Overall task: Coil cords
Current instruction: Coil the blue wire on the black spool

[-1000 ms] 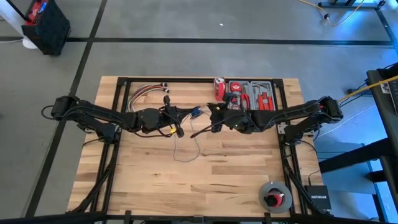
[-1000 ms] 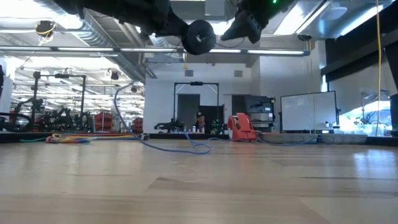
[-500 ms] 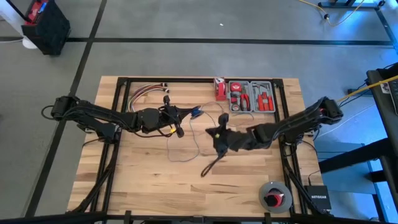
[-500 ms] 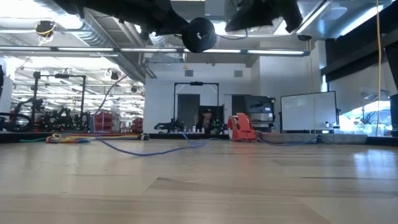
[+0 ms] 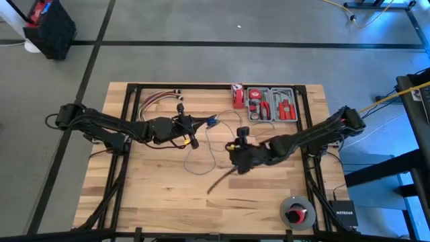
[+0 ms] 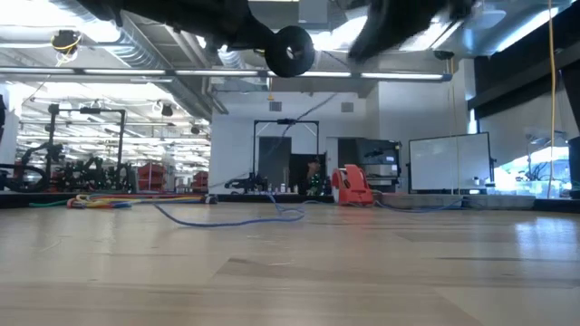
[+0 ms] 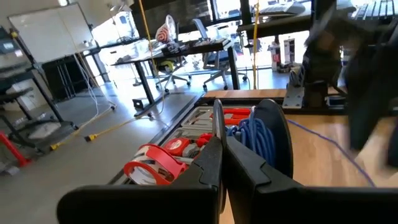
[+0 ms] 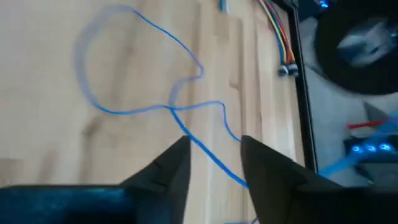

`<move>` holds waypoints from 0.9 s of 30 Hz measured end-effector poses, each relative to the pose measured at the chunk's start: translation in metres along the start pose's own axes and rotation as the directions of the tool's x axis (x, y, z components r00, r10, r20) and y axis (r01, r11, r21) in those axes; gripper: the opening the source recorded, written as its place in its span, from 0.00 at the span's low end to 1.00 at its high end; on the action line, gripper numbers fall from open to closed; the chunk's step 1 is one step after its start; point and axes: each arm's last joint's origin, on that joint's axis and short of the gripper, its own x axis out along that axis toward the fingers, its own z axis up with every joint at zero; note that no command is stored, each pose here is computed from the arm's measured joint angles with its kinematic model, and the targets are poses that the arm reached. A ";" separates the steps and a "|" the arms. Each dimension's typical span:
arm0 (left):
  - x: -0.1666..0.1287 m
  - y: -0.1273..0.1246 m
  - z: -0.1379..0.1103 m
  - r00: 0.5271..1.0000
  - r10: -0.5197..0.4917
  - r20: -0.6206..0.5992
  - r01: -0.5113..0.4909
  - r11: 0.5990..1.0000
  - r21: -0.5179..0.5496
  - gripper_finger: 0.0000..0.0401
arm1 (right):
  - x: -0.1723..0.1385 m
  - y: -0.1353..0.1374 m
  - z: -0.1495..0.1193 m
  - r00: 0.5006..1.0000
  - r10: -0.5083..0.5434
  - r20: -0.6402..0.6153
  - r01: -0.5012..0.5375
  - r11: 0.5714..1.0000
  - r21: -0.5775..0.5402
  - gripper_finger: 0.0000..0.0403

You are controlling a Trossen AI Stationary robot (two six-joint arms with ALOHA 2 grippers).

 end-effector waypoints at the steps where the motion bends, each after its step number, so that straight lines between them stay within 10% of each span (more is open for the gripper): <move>1: -0.001 -0.001 0.000 1.000 -0.004 0.001 0.004 1.000 0.008 0.01 | -0.013 -0.002 0.007 1.000 0.025 0.004 -0.025 1.000 0.015 0.39; 8: -0.006 -0.011 0.002 0.998 -0.065 0.012 0.063 0.994 0.090 0.01 | -0.061 -0.003 0.030 0.994 0.097 0.046 -0.098 0.994 0.037 0.44; 27: -0.010 -0.018 0.002 0.984 -0.180 0.015 0.176 0.974 0.141 0.01 | -0.001 -0.088 -0.023 0.983 -0.007 0.182 -0.023 0.987 0.161 0.44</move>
